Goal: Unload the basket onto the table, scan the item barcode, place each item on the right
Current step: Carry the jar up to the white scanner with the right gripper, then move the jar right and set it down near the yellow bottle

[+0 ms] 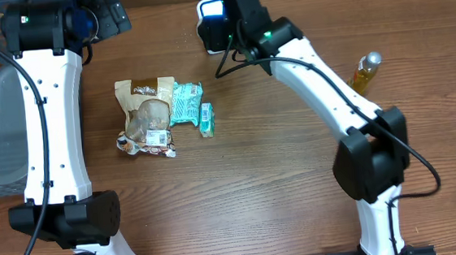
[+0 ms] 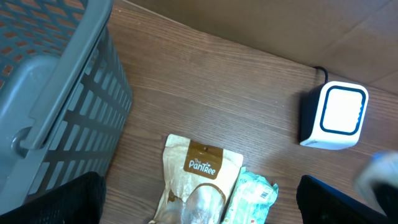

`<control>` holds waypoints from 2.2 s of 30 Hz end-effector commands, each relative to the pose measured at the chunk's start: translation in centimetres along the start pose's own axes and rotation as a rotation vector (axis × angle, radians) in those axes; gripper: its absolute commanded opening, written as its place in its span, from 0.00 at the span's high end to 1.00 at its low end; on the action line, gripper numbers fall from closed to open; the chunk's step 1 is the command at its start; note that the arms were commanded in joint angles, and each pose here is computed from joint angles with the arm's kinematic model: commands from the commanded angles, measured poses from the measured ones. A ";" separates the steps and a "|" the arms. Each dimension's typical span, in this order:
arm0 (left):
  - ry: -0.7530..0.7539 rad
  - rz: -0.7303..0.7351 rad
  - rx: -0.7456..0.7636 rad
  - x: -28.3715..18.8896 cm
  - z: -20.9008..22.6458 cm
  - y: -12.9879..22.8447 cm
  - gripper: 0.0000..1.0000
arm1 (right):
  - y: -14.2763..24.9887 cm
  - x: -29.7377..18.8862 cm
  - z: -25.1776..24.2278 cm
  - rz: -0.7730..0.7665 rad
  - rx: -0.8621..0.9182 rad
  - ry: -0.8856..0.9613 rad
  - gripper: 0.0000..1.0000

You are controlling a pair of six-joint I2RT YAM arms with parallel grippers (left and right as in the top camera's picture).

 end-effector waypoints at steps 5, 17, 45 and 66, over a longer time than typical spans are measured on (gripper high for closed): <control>0.006 -0.025 -0.006 -0.8 -0.1 -0.5 0.00 | -2.3 3.2 -1.3 -0.191 -0.110 0.108 0.78; 0.007 -0.025 -0.007 -0.8 -0.1 -0.5 0.00 | -4.0 8.6 -3.8 -0.436 -0.068 0.078 0.78; 0.007 -0.025 -0.006 -0.8 -0.1 -0.5 0.00 | -3.6 12.7 -5.7 -0.680 -0.043 0.017 0.72; 0.006 -0.025 -0.006 -0.8 -0.1 -0.5 0.01 | -7.7 -3.4 -4.8 -0.353 -0.081 0.285 0.74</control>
Point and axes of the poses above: each gripper's point midway between its finger pads, its own x axis out along the fingers, its own z axis along the line the jaws close on, y = z × x, the point moved 5 cm from there along -x, back along the fingers, and after that the axes turned 1 degree about x, right-handed, at the moved point
